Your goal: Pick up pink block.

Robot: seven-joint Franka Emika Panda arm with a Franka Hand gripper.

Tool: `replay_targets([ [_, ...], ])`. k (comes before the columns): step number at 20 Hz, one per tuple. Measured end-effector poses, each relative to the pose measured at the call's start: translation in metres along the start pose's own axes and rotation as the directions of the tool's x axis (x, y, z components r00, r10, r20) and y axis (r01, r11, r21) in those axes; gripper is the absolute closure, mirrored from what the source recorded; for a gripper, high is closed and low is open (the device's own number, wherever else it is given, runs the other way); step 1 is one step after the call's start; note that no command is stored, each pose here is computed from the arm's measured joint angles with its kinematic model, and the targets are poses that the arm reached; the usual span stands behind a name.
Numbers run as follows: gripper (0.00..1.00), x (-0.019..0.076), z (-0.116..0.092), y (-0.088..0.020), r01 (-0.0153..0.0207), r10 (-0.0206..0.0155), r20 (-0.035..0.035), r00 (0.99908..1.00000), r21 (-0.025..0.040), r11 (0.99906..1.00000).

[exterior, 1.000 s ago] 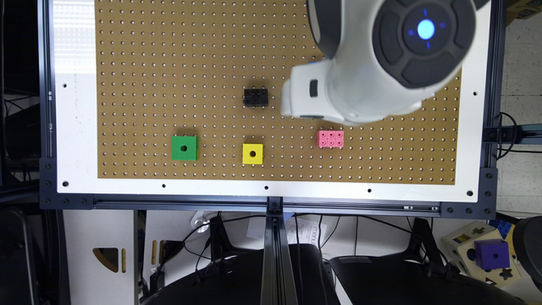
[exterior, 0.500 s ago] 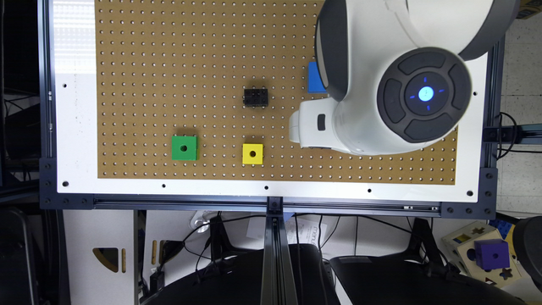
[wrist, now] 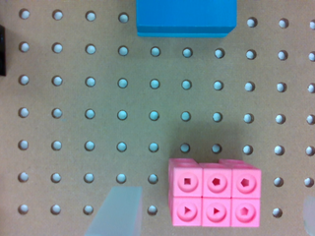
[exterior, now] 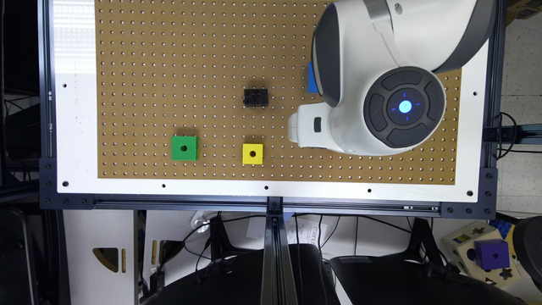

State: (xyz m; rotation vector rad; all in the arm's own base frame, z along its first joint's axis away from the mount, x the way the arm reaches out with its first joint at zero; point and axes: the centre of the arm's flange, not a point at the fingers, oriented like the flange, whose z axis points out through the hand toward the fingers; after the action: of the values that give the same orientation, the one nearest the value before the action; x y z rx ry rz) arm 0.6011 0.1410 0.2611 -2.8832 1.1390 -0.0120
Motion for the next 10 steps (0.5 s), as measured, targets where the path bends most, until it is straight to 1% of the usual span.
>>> replay_targets([
  [1, 0.00, 0.0000, 0.007, 0.000, -0.0004, 0.0004, 0.0029, 0.999996, -0.0025, 0.999997],
  [2, 0.00, 0.0002, 0.015, 0.000, -0.0010, 0.0010, 0.0047, 0.999989, -0.0031, 0.999995],
  [4, 0.00, 0.0005, 0.032, 0.001, -0.0021, 0.0021, 0.0057, 0.999982, -0.0004, 0.999998],
  [5, 0.00, 0.0006, 0.036, 0.001, -0.0024, 0.0024, 0.0053, 0.999983, 0.0013, 0.999996],
  [7, 0.00, 0.0008, 0.037, 0.000, -0.0025, 0.0025, 0.0047, 0.999986, 0.0026, 0.999993],
  [10, 0.00, 0.0003, 0.046, 0.002, -0.0032, 0.0032, 0.0097, 0.999948, -0.0027, 0.999991],
])
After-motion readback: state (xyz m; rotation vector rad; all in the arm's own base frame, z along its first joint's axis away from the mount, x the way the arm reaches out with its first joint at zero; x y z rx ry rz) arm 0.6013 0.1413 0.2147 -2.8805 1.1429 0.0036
